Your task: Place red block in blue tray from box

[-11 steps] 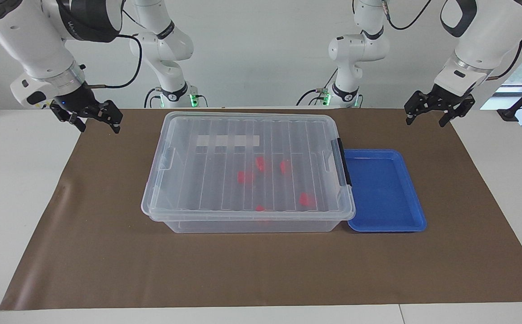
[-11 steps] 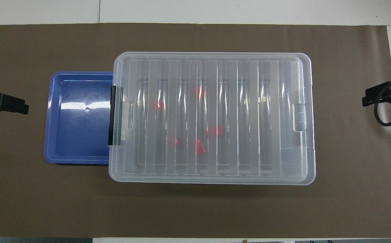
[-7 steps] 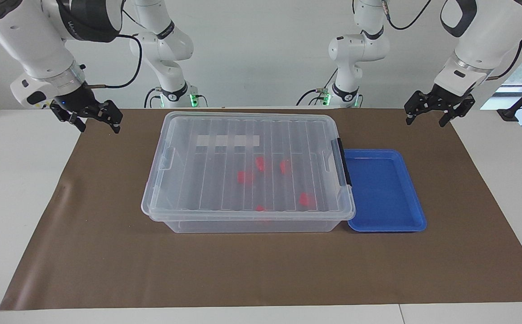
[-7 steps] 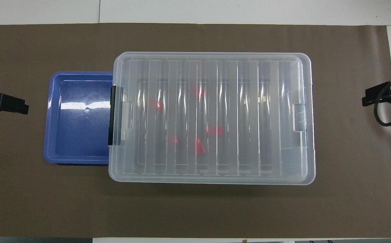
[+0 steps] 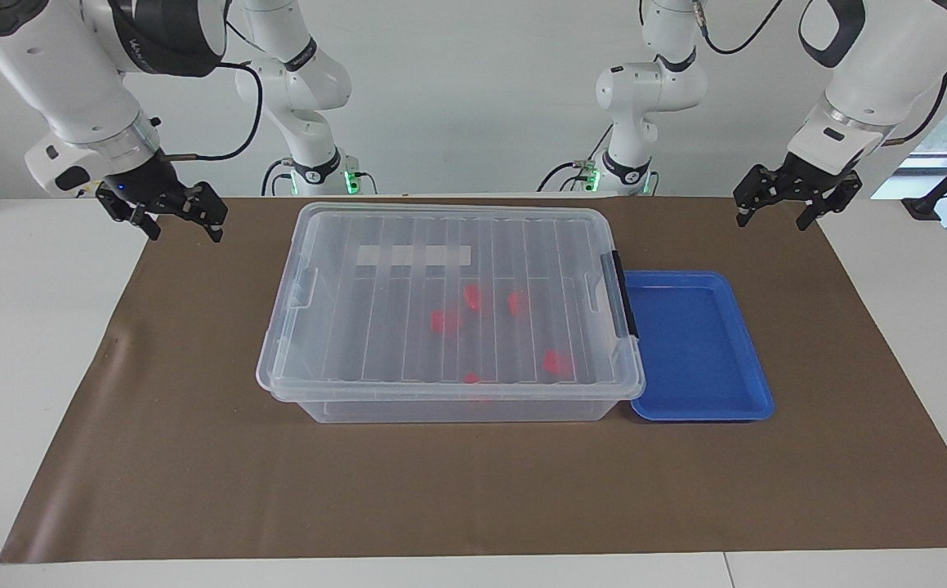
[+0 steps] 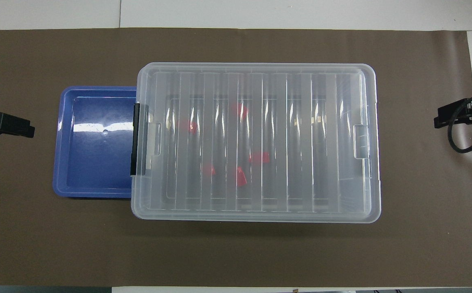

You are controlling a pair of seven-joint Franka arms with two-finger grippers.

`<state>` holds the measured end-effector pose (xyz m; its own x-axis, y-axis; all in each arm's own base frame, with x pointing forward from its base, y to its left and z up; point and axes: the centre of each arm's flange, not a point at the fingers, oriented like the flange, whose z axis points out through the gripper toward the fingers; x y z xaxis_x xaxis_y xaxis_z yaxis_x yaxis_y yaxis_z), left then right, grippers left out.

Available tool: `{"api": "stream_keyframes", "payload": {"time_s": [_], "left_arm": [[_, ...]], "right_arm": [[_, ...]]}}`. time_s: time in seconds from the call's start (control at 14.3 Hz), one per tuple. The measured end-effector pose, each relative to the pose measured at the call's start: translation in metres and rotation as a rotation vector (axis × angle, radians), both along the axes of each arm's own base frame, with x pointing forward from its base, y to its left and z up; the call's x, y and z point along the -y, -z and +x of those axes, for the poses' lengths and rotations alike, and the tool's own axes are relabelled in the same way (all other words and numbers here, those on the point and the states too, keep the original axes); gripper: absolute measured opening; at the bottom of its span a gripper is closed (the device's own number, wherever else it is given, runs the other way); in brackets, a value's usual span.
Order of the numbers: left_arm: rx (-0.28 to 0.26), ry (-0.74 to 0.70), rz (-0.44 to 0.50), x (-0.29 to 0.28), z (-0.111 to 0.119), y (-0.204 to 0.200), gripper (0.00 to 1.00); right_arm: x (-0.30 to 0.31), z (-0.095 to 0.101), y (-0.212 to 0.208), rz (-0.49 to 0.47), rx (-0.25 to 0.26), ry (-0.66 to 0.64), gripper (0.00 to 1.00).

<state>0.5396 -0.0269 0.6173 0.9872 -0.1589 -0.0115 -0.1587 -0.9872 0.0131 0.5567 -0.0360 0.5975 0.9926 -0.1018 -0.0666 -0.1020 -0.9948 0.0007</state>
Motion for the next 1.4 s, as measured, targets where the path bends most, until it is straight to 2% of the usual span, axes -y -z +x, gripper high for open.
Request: {"api": "stream_keyframes", "payload": {"time_s": [0.35, 0.84, 1.19, 1.4], "left_arm": [[0.000, 0.000, 0.000, 0.000, 0.000, 0.000, 1.00], [0.000, 0.000, 0.000, 0.000, 0.000, 0.000, 1.00], [0.000, 0.000, 0.000, 0.000, 0.000, 0.000, 1.00], [0.000, 0.000, 0.000, 0.000, 0.000, 0.000, 1.00]], "right_arm": [[-0.023, 0.007, 0.004, 0.000, 0.046, -0.008, 1.00], [-0.090, 0.012, 0.060, 0.018, 0.068, 0.045, 1.00], [-0.106, 0.010, 0.108, 0.017, 0.062, 0.035, 1.00], [-0.099, 0.007, 0.120, 0.014, 0.041, 0.046, 1.00]]}}
